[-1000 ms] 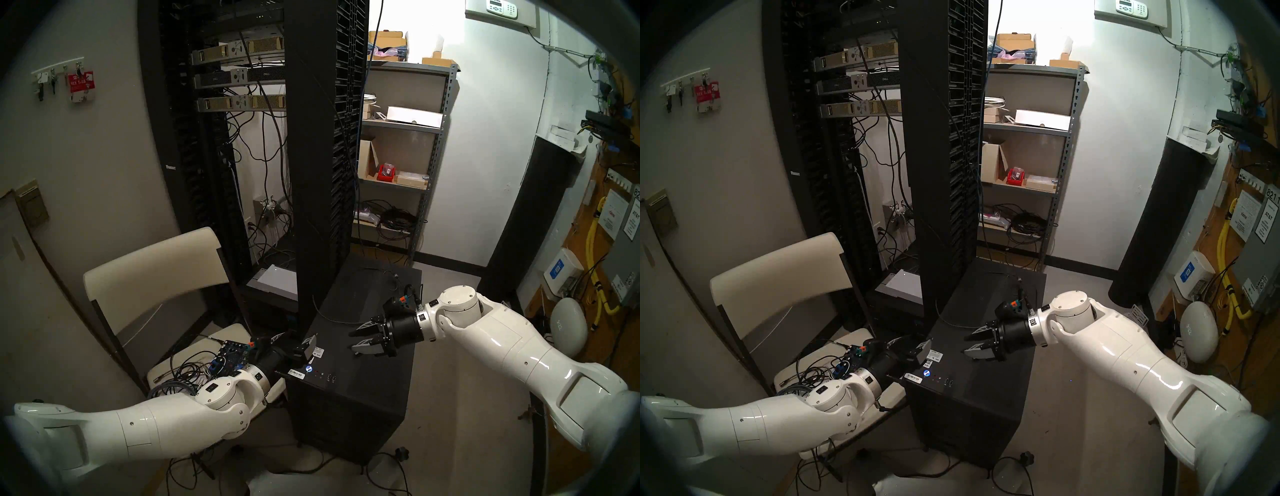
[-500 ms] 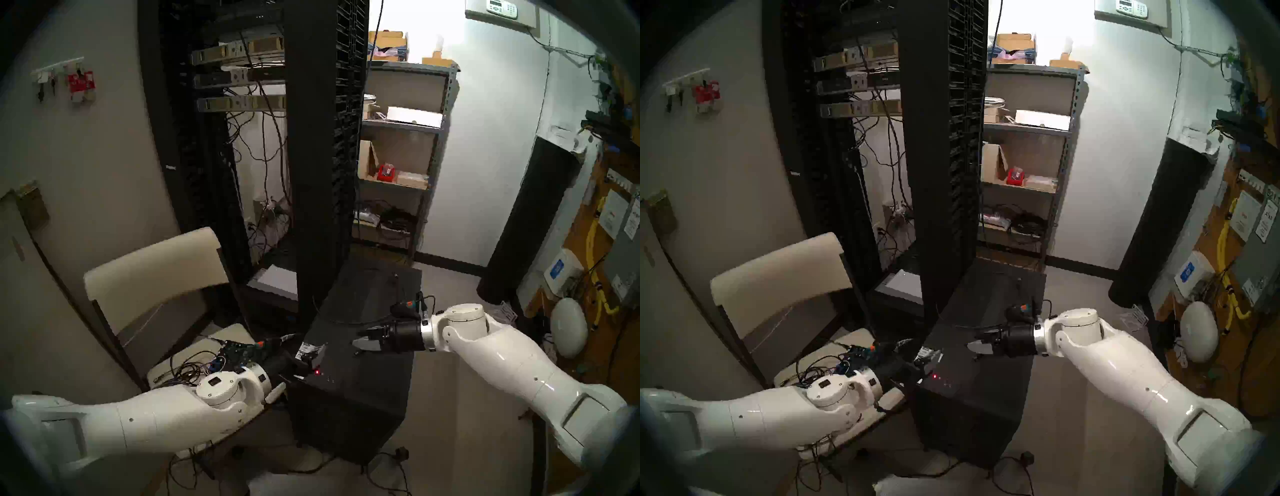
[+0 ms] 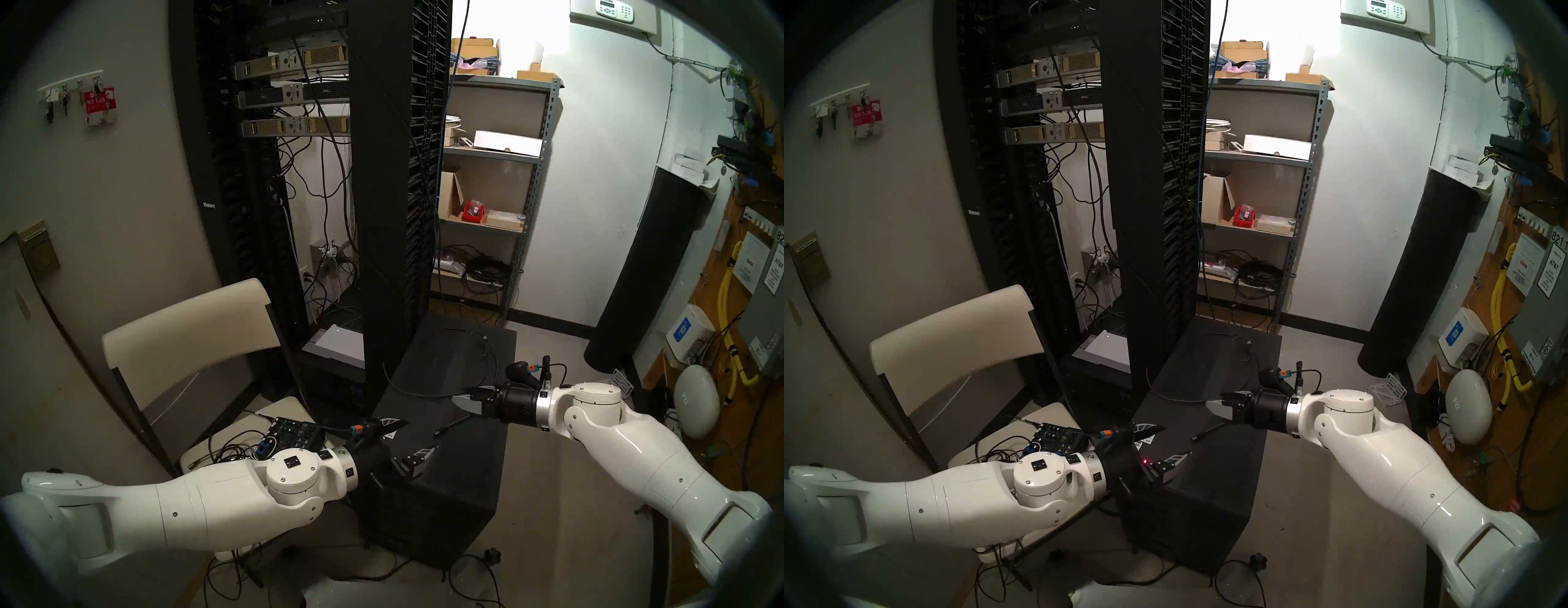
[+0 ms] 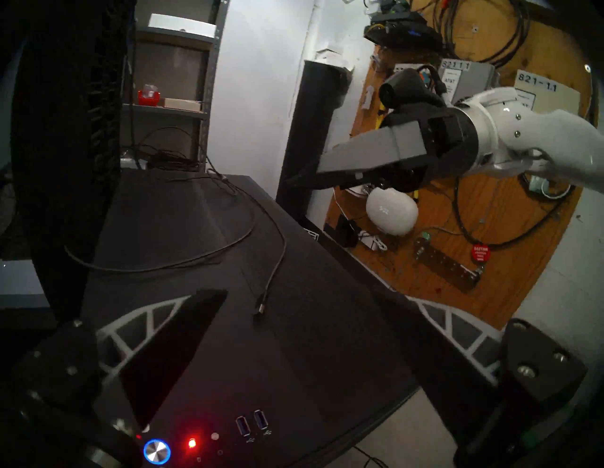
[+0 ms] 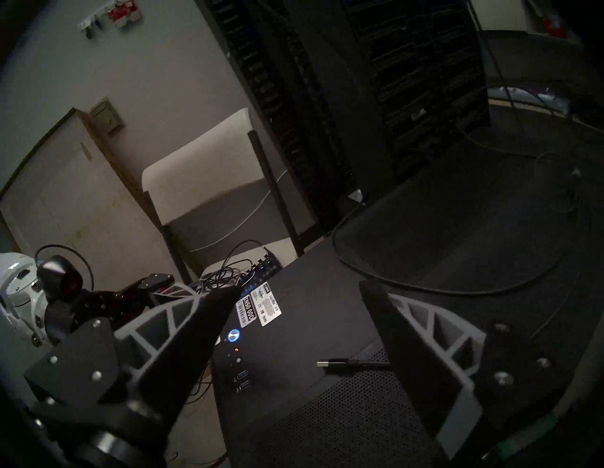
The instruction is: Insert the cable into the workstation's USB slot
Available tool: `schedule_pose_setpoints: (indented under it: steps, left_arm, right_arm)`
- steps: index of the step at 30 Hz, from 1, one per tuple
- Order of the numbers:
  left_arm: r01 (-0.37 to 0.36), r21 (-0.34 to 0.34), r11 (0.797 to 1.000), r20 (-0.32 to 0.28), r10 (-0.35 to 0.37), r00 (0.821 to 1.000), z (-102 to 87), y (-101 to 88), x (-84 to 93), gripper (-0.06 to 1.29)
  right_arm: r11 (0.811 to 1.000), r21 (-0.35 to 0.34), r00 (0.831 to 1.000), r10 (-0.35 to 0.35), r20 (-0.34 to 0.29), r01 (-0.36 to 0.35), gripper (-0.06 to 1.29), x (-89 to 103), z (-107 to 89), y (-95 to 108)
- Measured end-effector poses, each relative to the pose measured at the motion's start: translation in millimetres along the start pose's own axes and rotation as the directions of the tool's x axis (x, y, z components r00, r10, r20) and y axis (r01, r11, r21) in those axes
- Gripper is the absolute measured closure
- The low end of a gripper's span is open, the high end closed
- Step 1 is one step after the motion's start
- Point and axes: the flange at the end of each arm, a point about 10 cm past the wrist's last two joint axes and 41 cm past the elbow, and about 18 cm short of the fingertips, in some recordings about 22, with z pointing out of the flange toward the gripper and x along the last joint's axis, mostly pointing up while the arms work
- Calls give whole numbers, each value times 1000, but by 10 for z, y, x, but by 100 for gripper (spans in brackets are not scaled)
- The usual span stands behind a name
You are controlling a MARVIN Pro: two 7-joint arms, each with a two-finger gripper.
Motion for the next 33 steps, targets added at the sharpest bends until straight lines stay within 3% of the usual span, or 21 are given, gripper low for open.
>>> schedule_pose_setpoints:
  steps: [5,14,18,25,33]
  left_arm:
    - [-78,-1,997,32,78,996,140,40,88,-3]
    - [-175,58,983,75,171,983,329,-48,197,-3]
    - [-219,55,974,120,211,970,362,-71,165,-3]
    - [-295,-6,955,194,291,937,414,7,116,-3]
    - [-349,-35,936,227,348,910,538,38,161,-2]
  right_arm:
    - [999,-40,999,19,-38,-20,20,-76,-92,-14]
    - [992,-113,993,46,-112,-59,14,-167,-223,-78]
    - [987,-139,990,58,-129,-76,12,-214,-253,-106]
    - [983,-157,988,73,-138,-95,9,-278,-254,-129]
    - [982,-159,985,81,-150,-105,6,-280,-242,-134]
